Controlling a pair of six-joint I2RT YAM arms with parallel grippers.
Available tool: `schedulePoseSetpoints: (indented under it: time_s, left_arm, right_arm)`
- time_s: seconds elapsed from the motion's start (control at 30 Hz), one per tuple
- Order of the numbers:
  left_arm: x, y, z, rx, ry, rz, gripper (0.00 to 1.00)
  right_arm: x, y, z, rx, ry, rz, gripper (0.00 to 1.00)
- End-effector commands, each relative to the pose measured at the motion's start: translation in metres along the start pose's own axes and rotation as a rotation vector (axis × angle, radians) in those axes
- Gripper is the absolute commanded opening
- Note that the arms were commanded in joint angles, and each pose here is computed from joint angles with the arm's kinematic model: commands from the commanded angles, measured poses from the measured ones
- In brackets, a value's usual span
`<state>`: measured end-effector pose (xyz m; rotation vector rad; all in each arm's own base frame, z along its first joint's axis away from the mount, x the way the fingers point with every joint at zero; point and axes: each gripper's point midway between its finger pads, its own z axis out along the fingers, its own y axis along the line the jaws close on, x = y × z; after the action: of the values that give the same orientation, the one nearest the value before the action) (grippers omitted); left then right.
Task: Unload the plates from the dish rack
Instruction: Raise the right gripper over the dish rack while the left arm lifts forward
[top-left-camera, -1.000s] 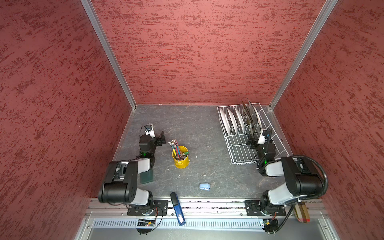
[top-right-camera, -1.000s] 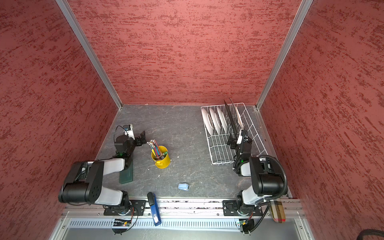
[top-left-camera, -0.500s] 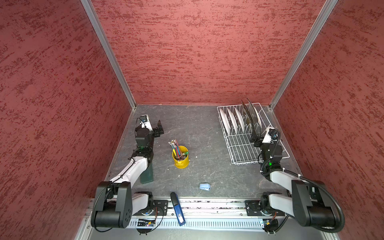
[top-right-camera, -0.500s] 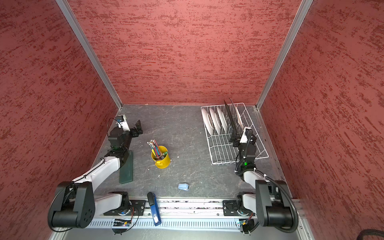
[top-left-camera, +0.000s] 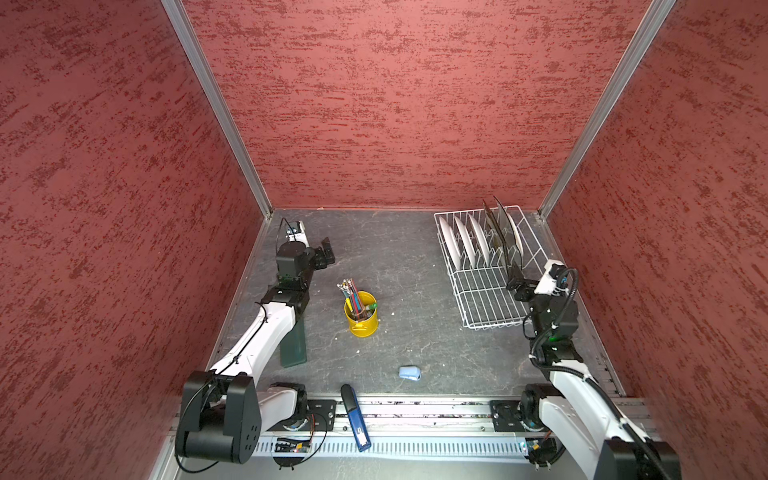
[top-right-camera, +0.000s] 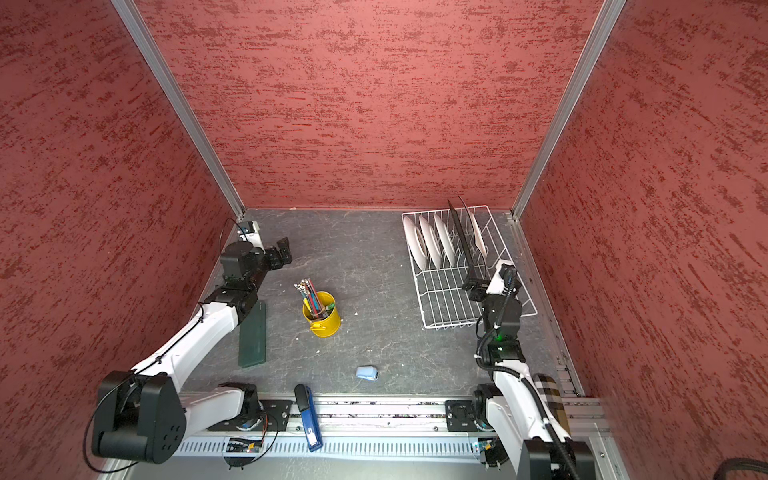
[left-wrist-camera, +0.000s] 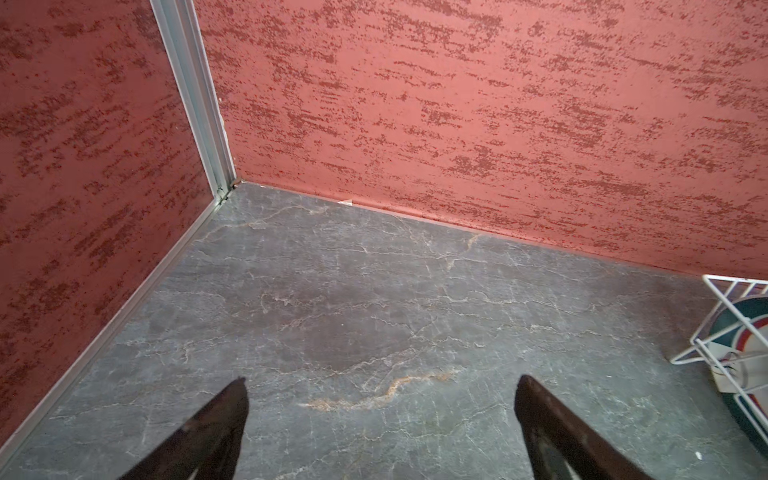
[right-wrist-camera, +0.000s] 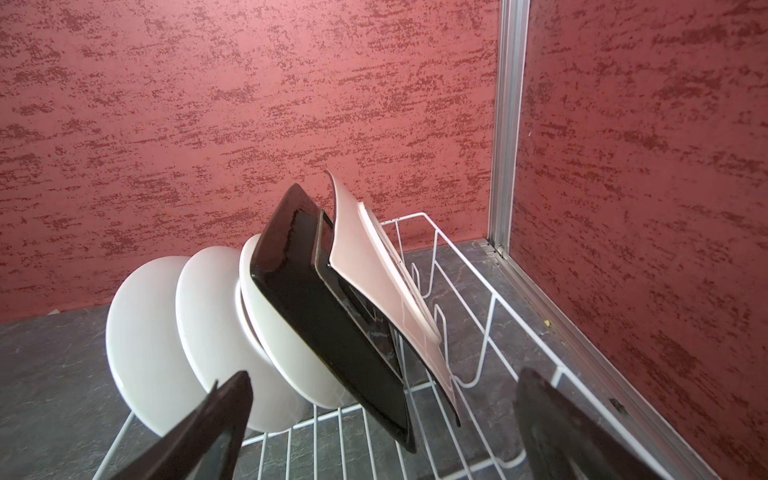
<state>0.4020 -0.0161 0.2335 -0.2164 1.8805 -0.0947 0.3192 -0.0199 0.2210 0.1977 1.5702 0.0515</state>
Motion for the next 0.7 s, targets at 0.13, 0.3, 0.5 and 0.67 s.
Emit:
schedulePoseSetpoints:
  time_s: [0.13, 0.3, 0.5, 0.67]
  left_arm:
    - [-0.011, -0.051, -0.008, 0.125, 0.058, 0.03, 0.99]
    - [-0.007, -0.087, -0.015, 0.224, 0.12, 0.064, 0.99]
    - [-0.006, -0.121, -0.021, 0.321, 0.155, 0.089, 0.99]
    - [-0.013, -0.133, -0.022, 0.362, 0.151, 0.07, 0.99]
  right_arm:
    - [0.004, 0.009, -0.011, -0.006, 0.159, 0.156, 0.99]
    - [-0.001, 0.013, -0.009, 0.05, 0.282, 0.258, 0.99]
    - [-0.042, 0.011, -0.008, 0.104, 0.266, 0.227, 0.99]
    - [-0.069, 0.02, 0.003, 0.125, 0.402, 0.176, 0.99]
